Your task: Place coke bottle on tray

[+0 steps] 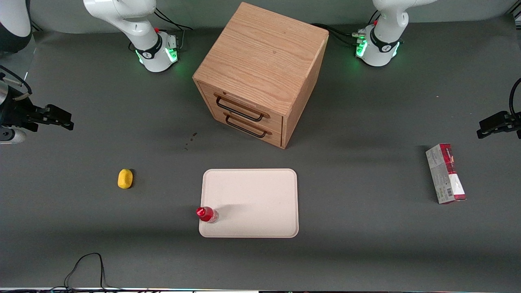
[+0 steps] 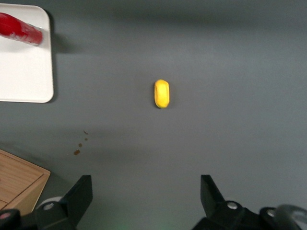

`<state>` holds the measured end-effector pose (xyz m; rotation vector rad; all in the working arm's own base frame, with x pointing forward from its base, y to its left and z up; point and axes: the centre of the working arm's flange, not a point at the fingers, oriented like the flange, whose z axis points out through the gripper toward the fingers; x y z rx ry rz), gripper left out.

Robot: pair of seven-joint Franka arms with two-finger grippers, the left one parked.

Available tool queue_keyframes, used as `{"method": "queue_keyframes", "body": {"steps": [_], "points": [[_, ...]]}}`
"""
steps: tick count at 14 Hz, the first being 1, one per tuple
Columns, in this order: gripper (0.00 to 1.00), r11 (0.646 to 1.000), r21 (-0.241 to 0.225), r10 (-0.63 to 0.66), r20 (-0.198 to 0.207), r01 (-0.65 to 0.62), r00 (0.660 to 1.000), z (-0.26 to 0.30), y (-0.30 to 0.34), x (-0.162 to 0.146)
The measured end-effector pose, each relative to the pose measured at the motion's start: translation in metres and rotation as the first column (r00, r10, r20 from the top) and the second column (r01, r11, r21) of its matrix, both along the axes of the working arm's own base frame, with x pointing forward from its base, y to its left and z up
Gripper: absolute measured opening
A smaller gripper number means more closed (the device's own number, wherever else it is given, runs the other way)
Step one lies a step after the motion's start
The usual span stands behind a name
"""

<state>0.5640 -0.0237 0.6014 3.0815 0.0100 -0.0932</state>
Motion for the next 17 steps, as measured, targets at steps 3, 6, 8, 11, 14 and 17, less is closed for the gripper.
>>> {"method": "queue_keyframes", "body": {"steps": [3,6,8,11,14,17], "points": [[1.0,1.0,0.0,-0.021,-0.001,0.021,1.0,0.003,-0.012,-0.003],[1.0,0.999,0.0,-0.034,-0.024,0.034,0.999,0.01,-0.011,-0.01],[1.0,0.999,-0.001,-0.044,-0.029,0.044,0.999,0.011,-0.012,-0.011],[1.0,0.999,-0.001,-0.051,-0.031,0.051,0.998,0.011,-0.015,-0.011],[1.0,0.998,-0.002,-0.061,-0.032,0.061,0.998,0.01,-0.02,-0.011],[1.0,0.998,0.01,-0.064,-0.034,0.064,0.997,0.01,-0.02,-0.011]]}}
